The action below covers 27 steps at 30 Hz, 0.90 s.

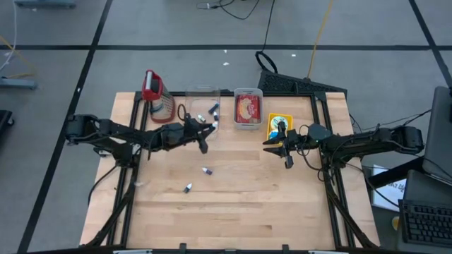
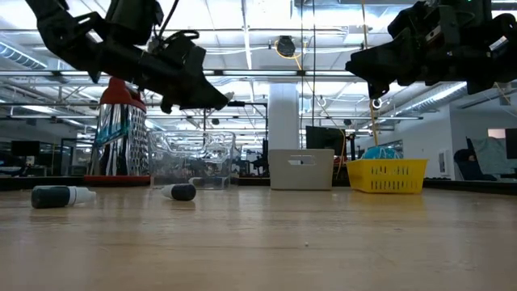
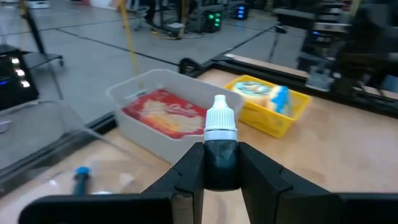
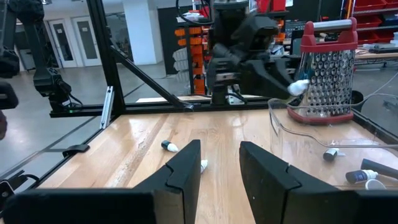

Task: Pick & Place Food Item
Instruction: Put the left green food coloring into the transparent bin

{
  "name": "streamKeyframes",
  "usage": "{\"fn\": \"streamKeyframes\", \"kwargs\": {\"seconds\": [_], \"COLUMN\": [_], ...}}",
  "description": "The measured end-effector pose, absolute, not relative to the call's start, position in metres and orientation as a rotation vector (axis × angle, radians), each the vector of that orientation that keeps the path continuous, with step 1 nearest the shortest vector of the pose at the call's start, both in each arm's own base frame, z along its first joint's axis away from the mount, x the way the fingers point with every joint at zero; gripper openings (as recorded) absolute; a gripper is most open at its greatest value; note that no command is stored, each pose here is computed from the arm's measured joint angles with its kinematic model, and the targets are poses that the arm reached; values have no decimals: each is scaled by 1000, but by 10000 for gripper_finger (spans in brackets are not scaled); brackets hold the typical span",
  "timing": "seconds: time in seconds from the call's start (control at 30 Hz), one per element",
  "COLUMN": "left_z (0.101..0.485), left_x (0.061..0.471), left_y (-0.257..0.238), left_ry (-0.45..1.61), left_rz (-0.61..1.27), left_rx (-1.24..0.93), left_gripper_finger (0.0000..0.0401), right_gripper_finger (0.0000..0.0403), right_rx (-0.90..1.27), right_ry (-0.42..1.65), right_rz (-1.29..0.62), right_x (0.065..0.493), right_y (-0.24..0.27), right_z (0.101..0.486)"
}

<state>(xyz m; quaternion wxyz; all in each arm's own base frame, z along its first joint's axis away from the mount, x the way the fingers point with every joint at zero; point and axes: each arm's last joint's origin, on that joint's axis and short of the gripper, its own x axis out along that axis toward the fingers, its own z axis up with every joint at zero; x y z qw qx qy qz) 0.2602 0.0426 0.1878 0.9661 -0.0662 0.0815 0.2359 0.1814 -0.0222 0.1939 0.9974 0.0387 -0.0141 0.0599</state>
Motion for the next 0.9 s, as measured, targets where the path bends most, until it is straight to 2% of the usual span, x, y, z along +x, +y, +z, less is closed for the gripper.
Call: {"fn": "streamKeyframes", "kwargs": {"seconds": [0.9], "left_z": [187], "left_x": [234], "left_y": [122], "left_ry": [141], "left_rz": [755], "left_rx": [-194], "left_gripper_finger": [81], "right_gripper_finger": [100], "right_rx": [78], "right_ry": [-26], "right_rz": [120], "right_x": [181], "right_y": [-22], "right_z": [194]}}
